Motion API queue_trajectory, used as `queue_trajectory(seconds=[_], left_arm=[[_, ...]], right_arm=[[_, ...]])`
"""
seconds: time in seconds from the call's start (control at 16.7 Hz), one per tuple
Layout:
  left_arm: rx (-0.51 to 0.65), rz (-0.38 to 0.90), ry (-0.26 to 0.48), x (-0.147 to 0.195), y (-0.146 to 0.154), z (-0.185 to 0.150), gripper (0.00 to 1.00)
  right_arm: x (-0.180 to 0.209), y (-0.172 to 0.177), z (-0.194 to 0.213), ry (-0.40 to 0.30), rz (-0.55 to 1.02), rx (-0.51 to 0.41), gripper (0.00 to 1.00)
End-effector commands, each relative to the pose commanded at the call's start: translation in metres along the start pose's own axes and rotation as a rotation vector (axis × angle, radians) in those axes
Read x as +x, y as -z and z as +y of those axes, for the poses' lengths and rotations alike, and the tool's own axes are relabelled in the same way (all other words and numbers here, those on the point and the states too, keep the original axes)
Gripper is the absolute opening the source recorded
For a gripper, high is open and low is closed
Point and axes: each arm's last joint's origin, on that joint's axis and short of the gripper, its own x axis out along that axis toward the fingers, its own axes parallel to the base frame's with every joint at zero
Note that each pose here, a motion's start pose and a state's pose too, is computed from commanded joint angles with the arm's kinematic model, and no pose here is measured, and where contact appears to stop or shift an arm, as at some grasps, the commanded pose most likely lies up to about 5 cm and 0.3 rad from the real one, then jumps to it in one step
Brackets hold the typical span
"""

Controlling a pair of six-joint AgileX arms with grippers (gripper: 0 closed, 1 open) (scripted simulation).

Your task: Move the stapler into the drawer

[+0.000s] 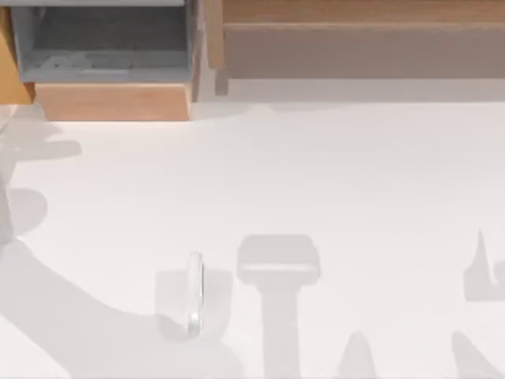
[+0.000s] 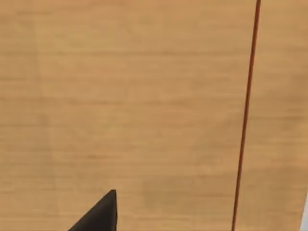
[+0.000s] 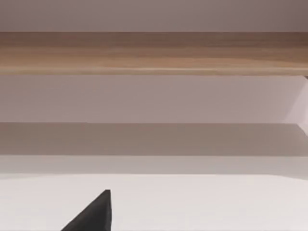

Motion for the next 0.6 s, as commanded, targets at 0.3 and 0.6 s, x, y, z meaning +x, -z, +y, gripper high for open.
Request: queue_trajectory(seconds=[0.3,0.6], left_arm=[[0.000,0.000,0.000,0.0000,0.0000,0.0000,0.47],[0.000,0.000,0.000,0.0000,0.0000,0.0000,0.10]], right_arm=[[0.0000,0.0000,0.0000,0.000,0.000,0.000,1.00],[0.0000,0.0000,0.0000,0.000,0.000,0.000,1.00]])
